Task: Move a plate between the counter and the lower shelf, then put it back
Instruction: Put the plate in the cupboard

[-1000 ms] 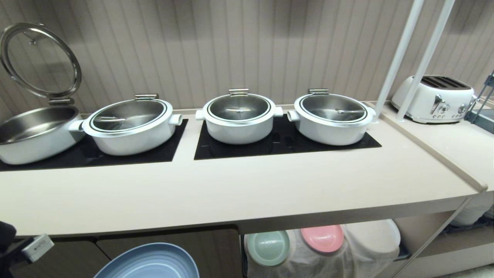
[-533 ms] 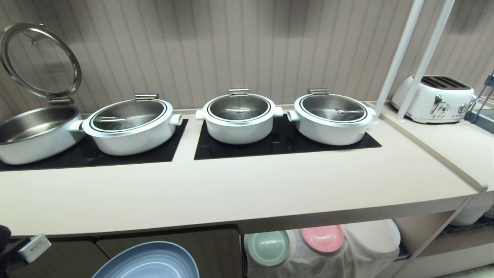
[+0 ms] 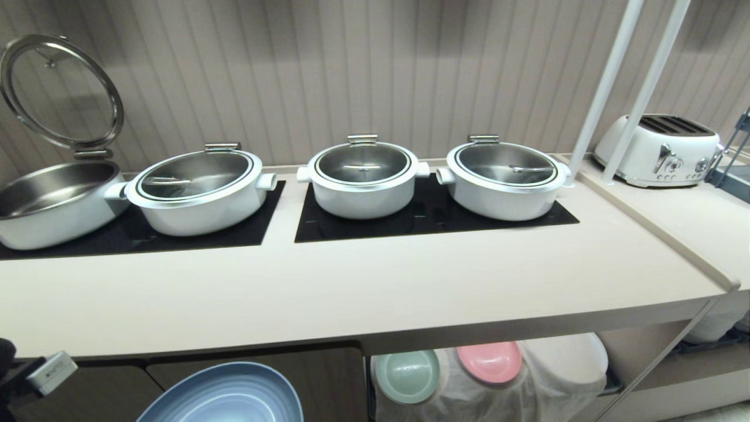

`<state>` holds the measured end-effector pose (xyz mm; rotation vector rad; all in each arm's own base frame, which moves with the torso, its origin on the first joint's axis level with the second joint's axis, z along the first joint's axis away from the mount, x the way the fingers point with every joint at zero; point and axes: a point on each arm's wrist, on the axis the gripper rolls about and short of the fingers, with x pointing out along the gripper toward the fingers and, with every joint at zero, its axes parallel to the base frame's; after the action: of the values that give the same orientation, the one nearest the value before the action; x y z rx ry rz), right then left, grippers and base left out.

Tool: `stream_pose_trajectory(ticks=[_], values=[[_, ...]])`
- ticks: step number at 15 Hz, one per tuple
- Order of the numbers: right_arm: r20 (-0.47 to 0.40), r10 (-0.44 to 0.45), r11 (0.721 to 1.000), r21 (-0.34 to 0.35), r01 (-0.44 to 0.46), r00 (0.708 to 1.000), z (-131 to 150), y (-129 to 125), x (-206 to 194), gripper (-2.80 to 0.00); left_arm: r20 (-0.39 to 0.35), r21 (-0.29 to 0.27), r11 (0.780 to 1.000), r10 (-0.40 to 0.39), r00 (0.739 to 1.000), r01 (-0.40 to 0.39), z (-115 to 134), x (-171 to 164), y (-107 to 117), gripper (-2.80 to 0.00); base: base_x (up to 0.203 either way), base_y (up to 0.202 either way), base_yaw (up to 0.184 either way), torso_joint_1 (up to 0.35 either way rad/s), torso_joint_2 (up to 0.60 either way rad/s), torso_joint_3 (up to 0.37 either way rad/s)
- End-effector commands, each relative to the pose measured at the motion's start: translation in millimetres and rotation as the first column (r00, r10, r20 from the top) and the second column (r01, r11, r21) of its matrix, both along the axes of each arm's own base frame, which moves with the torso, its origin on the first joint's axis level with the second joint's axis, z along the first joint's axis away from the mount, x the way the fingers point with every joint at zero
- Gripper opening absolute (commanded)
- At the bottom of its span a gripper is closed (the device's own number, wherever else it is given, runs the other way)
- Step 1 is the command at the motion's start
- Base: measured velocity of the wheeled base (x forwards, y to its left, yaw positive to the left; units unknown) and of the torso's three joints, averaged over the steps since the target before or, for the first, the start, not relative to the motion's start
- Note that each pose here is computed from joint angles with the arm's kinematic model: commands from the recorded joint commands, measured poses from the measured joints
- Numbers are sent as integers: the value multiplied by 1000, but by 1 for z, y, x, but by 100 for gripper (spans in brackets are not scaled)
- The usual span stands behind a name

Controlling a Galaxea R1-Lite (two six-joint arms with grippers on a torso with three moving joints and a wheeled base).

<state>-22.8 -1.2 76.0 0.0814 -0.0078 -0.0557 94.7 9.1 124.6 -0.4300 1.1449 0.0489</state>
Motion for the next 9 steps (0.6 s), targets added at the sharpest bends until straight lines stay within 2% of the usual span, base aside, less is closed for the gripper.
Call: stream_pose_trajectory(ticks=[1, 9], values=[[1, 0, 1000, 0, 0, 1000, 0, 0, 0, -280, -9, -4, 1000, 1, 1000, -1, 0, 2, 0, -280, 0, 0, 0, 0, 0, 0], [1, -1, 1000, 0, 1, 1000, 0, 0, 0, -280, -1, -13, 1000, -16, 1000, 16, 4, 10, 0, -280, 0, 0, 0, 0, 0, 0]])
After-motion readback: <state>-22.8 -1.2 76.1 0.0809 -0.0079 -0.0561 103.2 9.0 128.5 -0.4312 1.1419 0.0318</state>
